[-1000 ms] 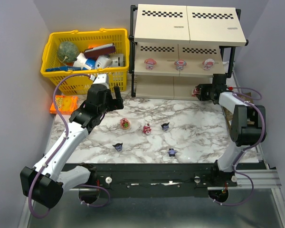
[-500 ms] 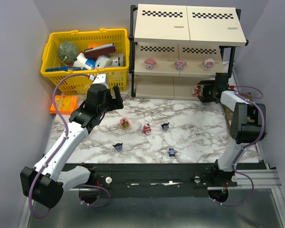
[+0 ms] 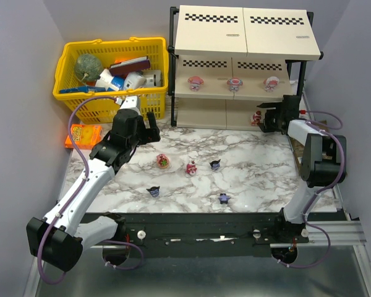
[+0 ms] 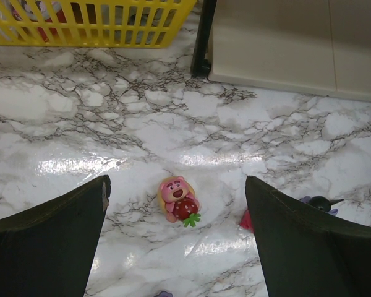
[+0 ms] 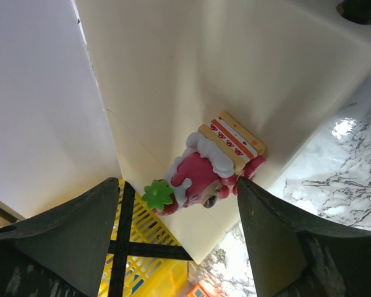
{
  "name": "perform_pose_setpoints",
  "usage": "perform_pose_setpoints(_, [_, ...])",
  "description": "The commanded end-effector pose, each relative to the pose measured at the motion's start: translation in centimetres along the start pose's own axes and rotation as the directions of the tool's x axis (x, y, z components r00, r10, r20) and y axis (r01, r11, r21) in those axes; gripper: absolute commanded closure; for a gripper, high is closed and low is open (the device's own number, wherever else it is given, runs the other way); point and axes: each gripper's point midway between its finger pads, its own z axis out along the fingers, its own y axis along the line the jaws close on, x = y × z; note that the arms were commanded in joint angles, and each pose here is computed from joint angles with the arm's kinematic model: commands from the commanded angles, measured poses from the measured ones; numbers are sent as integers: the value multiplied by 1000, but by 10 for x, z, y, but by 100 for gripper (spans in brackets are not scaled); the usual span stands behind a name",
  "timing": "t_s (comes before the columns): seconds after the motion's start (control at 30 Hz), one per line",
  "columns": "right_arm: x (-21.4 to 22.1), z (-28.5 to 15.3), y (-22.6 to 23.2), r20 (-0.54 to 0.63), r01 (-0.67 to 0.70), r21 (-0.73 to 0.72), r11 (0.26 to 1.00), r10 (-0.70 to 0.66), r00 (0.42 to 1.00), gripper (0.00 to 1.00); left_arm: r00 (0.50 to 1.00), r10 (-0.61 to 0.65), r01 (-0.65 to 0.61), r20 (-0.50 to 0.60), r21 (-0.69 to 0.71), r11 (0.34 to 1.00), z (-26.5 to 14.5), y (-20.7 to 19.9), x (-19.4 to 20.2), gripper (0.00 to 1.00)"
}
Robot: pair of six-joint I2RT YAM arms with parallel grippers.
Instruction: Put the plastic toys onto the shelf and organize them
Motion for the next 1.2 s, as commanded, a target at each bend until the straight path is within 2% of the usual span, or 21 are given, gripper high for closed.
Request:
perform_pose_setpoints(0.0, [4, -6, 1, -32, 2, -31, 1000, -3, 999, 17, 1000, -16, 15, 18, 22, 1000, -3, -5, -11, 1])
perform_pose_setpoints(0.77, [16, -51, -7, -46, 65, -100, 993, -69, 997, 13, 999, -33, 31, 30, 56, 998, -12, -6, -6, 1])
perform_pose_setpoints(0.87, [29, -64, -19, -98, 96, -93, 991, -105, 990, 14, 999, -36, 34, 29, 58, 998, -12, -6, -4, 1])
perform_pose_setpoints(0.93, [41, -76, -34, -152, 116, -35, 993, -121, 981, 15, 999, -41, 40, 25, 62, 997, -11, -6, -1, 1])
perform_pose_setpoints(0.97, [49, -81, -39, -172, 166, -28, 986, -169, 971, 16, 999, -42, 40, 25, 62, 997, -10, -5, 0, 1])
perform_pose_setpoints(1.07, [69, -104, -55, -202, 259, -2, 966, -254, 946, 16, 999, -46, 45, 13, 69, 997, -7, -6, 6, 1])
perform_pose_setpoints(1.13, [76, -115, -66, -204, 269, 22, 963, -259, 944, 16, 999, -51, 50, 12, 74, 996, -7, -6, 7, 1])
perform_pose_setpoints(1.17, [97, -127, -72, -236, 294, 0, 956, -286, 929, 16, 999, -51, 51, 8, 72, 996, -7, -5, 10, 1])
